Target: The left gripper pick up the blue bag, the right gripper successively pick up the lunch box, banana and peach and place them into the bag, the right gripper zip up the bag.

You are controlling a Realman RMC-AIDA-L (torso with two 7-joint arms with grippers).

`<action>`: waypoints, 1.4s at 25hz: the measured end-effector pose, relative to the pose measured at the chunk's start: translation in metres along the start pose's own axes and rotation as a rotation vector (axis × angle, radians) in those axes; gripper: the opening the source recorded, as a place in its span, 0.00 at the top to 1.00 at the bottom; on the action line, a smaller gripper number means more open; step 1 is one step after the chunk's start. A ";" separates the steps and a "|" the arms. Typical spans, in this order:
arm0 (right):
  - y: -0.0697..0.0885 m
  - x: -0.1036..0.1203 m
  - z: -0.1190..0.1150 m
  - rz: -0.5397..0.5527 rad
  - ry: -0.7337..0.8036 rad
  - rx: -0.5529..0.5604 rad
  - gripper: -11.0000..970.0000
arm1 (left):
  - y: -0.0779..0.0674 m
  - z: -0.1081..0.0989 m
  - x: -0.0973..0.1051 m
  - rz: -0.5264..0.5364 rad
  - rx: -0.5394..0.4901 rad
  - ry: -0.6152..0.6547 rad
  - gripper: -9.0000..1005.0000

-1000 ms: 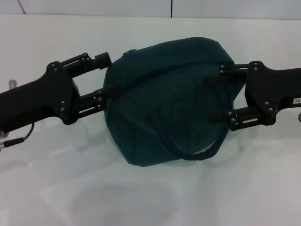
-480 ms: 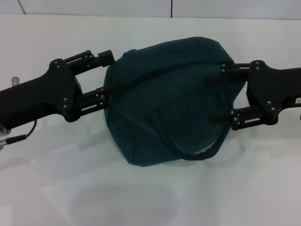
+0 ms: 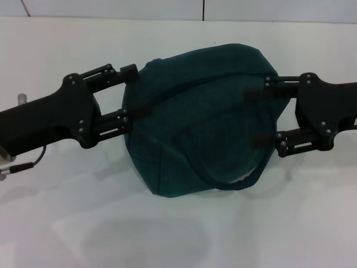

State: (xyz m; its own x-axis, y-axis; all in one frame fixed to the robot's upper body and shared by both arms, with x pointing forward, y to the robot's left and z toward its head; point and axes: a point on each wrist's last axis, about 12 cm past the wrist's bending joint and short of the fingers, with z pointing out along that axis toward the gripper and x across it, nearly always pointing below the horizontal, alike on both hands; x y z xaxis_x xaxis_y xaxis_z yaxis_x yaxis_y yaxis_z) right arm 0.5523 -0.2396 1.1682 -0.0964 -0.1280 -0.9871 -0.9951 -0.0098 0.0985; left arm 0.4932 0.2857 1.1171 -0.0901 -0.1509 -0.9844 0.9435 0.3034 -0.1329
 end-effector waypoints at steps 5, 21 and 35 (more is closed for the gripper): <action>0.001 0.001 0.000 0.002 -0.001 0.000 0.17 | 0.000 0.001 0.001 -0.002 0.002 0.002 0.32; 0.004 0.001 -0.004 0.004 -0.022 0.003 0.17 | -0.001 0.002 0.001 -0.006 0.005 0.001 0.32; 0.003 0.001 -0.004 0.003 -0.019 0.001 0.17 | -0.001 0.003 0.003 -0.010 0.011 0.011 0.32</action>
State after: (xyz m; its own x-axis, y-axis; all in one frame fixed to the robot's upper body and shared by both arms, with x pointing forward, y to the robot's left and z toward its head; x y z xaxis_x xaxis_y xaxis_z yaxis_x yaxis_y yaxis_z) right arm 0.5491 -0.2439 1.1680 -0.0993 -0.1094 -0.9890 -0.9949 -0.0080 0.1008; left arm 0.4929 0.2824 1.1149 -0.1032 -0.1435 -0.9843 0.9459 0.2919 -0.1417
